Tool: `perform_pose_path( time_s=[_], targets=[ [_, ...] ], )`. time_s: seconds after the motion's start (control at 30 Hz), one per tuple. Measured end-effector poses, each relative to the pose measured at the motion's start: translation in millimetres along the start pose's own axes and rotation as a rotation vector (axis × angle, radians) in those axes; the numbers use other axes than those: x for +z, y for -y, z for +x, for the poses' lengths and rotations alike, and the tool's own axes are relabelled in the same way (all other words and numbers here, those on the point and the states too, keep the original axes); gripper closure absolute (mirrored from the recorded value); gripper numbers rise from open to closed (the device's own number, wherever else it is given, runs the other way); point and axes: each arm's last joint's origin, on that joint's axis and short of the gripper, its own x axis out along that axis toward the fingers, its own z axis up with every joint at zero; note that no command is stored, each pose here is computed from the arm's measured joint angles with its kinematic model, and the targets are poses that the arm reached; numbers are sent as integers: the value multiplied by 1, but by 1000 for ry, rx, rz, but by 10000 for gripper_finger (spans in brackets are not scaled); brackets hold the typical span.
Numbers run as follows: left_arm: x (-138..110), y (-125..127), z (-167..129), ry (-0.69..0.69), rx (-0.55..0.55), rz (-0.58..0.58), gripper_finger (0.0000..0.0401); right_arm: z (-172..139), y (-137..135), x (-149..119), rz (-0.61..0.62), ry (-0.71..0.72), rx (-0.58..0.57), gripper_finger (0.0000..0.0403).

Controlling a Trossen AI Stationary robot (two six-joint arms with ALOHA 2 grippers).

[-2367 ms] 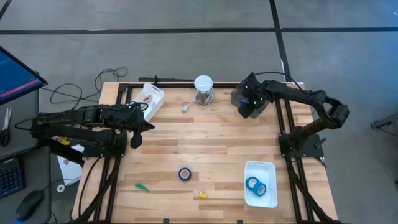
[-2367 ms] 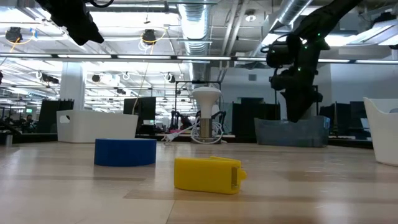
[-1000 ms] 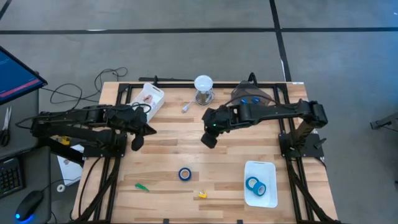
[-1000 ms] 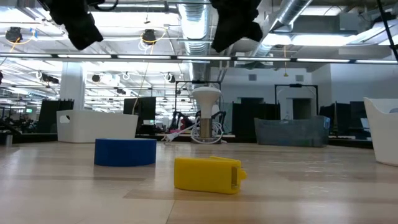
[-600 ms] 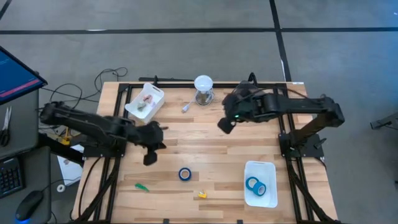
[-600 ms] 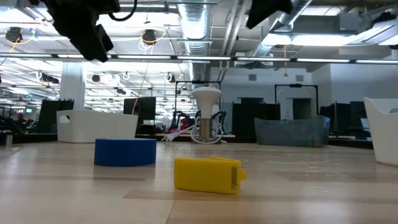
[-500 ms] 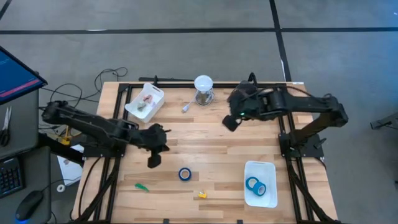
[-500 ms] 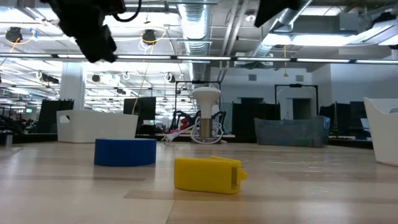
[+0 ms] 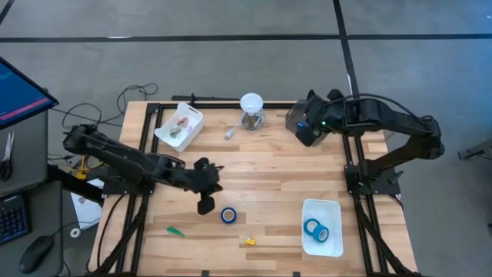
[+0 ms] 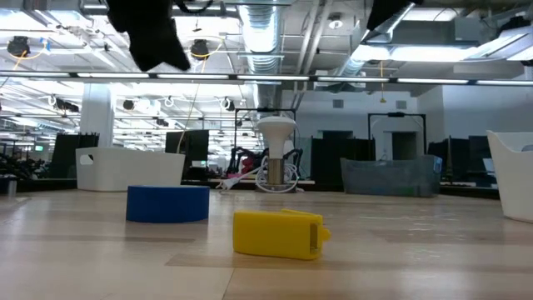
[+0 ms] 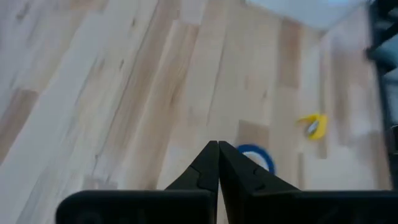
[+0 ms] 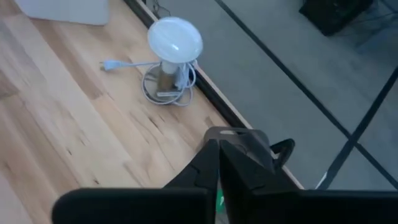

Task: Pick and place Stapler, Stapler remover, tape
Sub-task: Put the blue tape into the bottom white bin

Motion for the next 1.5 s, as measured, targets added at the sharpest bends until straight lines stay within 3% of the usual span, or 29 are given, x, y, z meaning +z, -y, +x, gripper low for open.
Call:
perform_pose_path(
  time_s=[0.2,0.53,0.87,1.13,1.5],
  targets=[
    [3,14,20,-160,50,24,400,-4,21,-2,-3,1,-30,402],
    [4,26,50,-275,-16,-50,394,-12,49,-7,-18,11,-84,402],
    [-9,28,81,-372,6,-103,302,-15,63,-10,-59,1,-95,402],
    [-8,29,83,-359,-2,-133,243,-17,69,-11,-81,1,-110,402],
    [-33,27,125,-472,75,-135,222,-24,74,-15,-72,21,-113,402]
  ],
)
